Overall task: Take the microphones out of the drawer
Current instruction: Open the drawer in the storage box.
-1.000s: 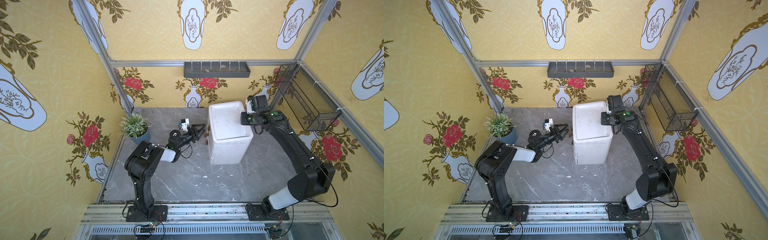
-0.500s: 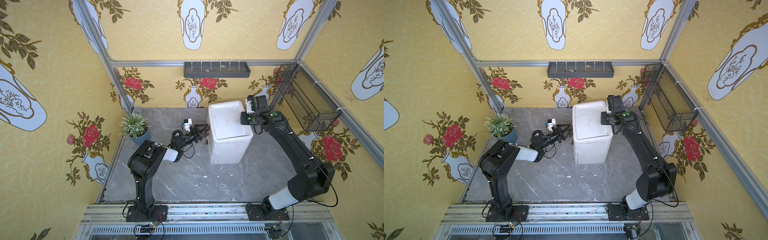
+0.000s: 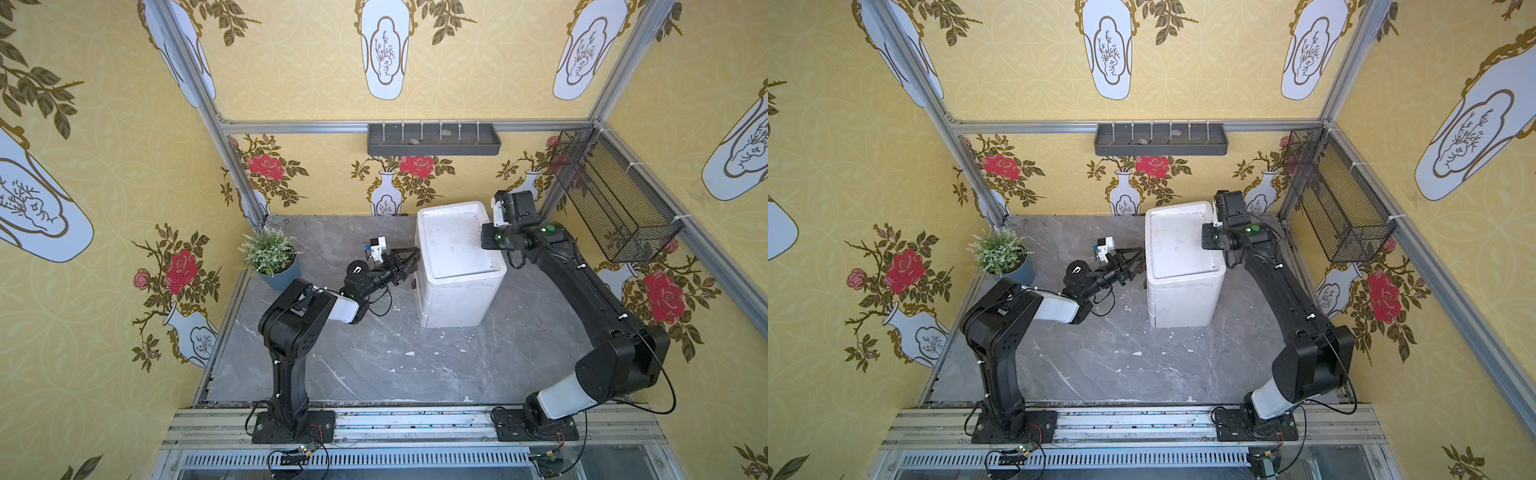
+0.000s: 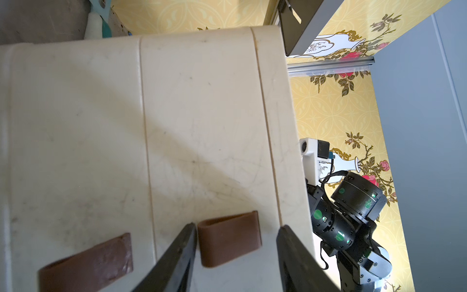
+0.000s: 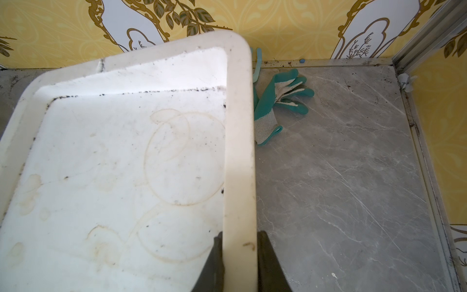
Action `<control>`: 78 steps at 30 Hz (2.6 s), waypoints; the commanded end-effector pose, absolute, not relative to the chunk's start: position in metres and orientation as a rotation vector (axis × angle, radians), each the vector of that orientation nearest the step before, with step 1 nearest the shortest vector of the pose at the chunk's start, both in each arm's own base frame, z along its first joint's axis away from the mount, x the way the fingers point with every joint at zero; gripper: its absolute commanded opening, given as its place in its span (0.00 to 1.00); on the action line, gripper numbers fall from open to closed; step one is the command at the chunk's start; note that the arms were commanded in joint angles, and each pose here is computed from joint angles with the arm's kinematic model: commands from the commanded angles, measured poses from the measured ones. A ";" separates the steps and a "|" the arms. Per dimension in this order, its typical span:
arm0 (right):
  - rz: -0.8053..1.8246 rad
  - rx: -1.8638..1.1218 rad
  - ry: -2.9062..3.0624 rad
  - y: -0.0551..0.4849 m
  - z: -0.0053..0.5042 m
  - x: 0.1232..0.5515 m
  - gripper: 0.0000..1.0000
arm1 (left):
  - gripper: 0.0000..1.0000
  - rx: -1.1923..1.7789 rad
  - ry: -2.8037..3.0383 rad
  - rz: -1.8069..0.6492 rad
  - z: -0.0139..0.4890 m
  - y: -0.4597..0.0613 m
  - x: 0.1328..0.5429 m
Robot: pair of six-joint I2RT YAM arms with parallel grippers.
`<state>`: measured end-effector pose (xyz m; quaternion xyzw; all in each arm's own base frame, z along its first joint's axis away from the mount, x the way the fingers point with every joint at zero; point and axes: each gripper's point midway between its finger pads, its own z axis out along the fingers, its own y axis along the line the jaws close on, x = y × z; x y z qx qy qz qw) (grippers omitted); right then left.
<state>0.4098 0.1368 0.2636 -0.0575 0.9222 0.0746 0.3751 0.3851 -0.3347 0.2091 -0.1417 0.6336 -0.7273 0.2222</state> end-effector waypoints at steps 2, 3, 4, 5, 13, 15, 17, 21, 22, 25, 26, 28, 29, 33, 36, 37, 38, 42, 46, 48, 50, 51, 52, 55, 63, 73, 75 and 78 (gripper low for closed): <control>0.320 -0.100 2.321 0.152 0.270 0.418 0.04 | 0.46 -0.343 1.726 -2.044 0.217 -0.338 0.380; 0.320 -0.100 2.321 0.152 0.270 0.418 0.04 | 0.45 -0.340 1.724 -2.045 0.218 -0.338 0.380; 0.319 -0.101 2.319 0.152 0.271 0.418 0.04 | 0.43 -0.337 1.722 -2.046 0.219 -0.338 0.380; 0.319 -0.100 2.320 0.152 0.271 0.418 0.04 | 0.40 -0.336 1.723 -2.046 0.219 -0.338 0.379; 0.317 -0.102 2.321 0.152 0.271 0.417 0.04 | 0.21 -0.334 1.721 -2.044 0.219 -0.338 0.379; 0.315 -0.103 2.323 0.152 0.270 0.417 0.04 | 0.14 -0.337 1.721 -2.043 0.219 -0.338 0.379; 0.314 -0.101 2.322 0.152 0.270 0.417 0.04 | 0.07 -0.337 1.720 -2.043 0.219 -0.337 0.380; 0.315 -0.101 2.321 0.152 0.271 0.418 0.02 | 0.00 -0.350 1.723 -2.038 0.217 -0.334 0.381; 0.316 -0.101 2.322 0.152 0.271 0.418 0.02 | 0.00 -0.357 1.722 -2.034 0.216 -0.332 0.381; 0.313 -0.097 2.313 0.152 0.275 0.420 0.00 | 0.00 -0.383 1.725 -2.010 0.212 -0.321 0.383; 0.308 -0.094 2.306 0.152 0.278 0.421 0.00 | 0.00 -0.392 1.726 -2.000 0.210 -0.317 0.383; 0.300 -0.090 2.296 0.151 0.283 0.423 0.00 | 0.00 -0.409 1.723 -1.979 0.209 -0.306 0.384; 0.295 -0.089 2.291 0.150 0.286 0.424 0.00 | 0.00 -0.417 1.723 -1.969 0.208 -0.301 0.384; 0.274 -0.088 2.275 0.149 0.293 0.428 0.00 | 0.00 -0.440 1.715 -1.936 0.207 -0.284 0.384; 0.263 -0.085 2.272 0.148 0.295 0.430 0.00 | 0.00 -0.447 1.715 -1.924 0.206 -0.276 0.382; 0.262 -0.084 2.273 0.148 0.295 0.430 0.00 | 0.00 -0.448 1.718 -1.922 0.205 -0.275 0.381; 0.261 -0.085 2.273 0.148 0.295 0.430 0.00 | 0.00 -0.472 1.706 -1.901 0.204 -0.264 0.387; 0.244 -0.079 2.278 0.145 0.294 0.430 0.00 | 0.00 -0.492 1.703 -1.880 0.202 -0.251 0.387; 0.236 -0.076 2.280 0.144 0.293 0.429 0.00 | 0.00 -0.513 1.691 -1.848 0.201 -0.235 0.387; 0.234 -0.075 2.281 0.144 0.293 0.430 0.00 | 0.00 -0.520 1.689 -1.839 0.200 -0.230 0.386; 0.234 -0.073 2.281 0.144 0.293 0.430 0.00 | 0.00 -0.528 1.691 -1.831 0.198 -0.225 0.385; 0.233 -0.074 2.282 0.144 0.292 0.430 0.00 | 0.00 -0.535 1.693 -1.827 0.197 -0.223 0.385; 0.233 -0.071 2.281 0.144 0.293 0.430 0.00 | 0.00 -0.544 1.693 -1.820 0.195 -0.220 0.384; 0.227 -0.070 2.283 0.143 0.292 0.430 0.00 | 0.00 -0.555 1.690 -1.802 0.193 -0.212 0.382; 0.216 -0.063 2.278 0.141 0.294 0.429 0.00 | 0.00 -0.588 1.668 -1.764 0.193 -0.190 0.380; 0.220 -0.073 2.285 0.142 0.293 0.430 0.00 | 0.00 -0.600 1.670 -1.755 0.191 -0.184 0.381; 0.219 -0.081 2.291 0.143 0.293 0.430 0.00 | 0.00 -0.606 1.670 -1.752 0.189 -0.183 0.381; 0.217 -0.089 2.301 0.144 0.291 0.431 0.00 | 0.00 -0.614 1.664 -1.747 0.190 -0.181 0.382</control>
